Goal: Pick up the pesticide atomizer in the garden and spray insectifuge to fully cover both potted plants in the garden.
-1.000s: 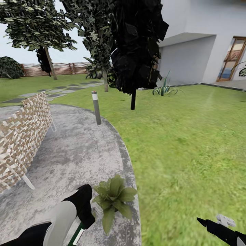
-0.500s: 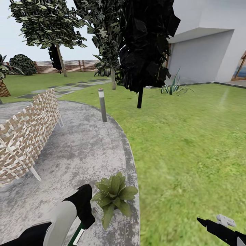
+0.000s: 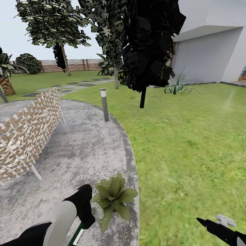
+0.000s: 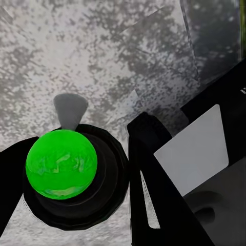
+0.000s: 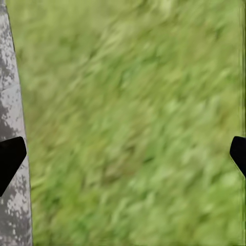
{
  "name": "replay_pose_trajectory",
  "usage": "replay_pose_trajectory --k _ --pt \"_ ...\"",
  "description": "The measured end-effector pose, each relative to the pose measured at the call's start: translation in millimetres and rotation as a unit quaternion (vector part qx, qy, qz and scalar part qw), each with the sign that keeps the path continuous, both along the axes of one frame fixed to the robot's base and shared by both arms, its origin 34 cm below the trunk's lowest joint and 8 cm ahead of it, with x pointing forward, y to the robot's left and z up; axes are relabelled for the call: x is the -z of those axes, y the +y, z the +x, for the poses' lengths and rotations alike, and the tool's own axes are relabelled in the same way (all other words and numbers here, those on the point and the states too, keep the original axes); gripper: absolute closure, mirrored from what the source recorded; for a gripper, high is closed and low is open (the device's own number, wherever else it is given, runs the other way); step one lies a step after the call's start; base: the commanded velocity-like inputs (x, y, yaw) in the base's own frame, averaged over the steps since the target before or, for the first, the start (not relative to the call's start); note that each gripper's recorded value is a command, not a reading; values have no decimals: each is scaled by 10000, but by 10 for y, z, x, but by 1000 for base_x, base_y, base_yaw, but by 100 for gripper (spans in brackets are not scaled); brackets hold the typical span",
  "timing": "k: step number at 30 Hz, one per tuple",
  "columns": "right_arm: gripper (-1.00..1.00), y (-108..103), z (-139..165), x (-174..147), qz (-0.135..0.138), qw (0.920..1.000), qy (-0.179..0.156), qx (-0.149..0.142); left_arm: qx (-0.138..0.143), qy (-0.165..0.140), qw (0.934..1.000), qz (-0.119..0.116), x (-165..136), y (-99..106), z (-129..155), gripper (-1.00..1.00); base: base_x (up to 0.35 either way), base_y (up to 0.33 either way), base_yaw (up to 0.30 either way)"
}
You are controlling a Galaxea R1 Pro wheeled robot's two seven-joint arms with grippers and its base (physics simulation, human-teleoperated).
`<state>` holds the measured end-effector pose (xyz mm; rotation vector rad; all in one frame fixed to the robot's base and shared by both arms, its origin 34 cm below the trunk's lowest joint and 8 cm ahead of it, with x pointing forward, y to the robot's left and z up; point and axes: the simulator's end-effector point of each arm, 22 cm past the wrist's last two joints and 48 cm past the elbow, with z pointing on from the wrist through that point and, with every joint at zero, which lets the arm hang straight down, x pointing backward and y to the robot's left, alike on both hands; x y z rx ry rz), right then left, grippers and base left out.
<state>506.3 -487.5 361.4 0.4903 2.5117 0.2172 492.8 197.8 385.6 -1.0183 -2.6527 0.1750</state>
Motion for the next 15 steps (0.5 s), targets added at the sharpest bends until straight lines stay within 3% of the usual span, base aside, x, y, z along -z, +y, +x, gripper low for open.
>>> replay_pose_trajectory --k 2,8,15 --pt "-100 -1 0 -1 -1 10000 0 1 0 0 10000 -1 0 0 0 100 18 -303 56" --pt "-100 -1 1 -1 -1 10000 0 1 -1 3 10000 -3 0 0 -2 100 80 -294 244" --pt "-100 1 -3 3 0 10000 3 1 0 4 10000 -2 0 0 -2 100 6 -32 271"
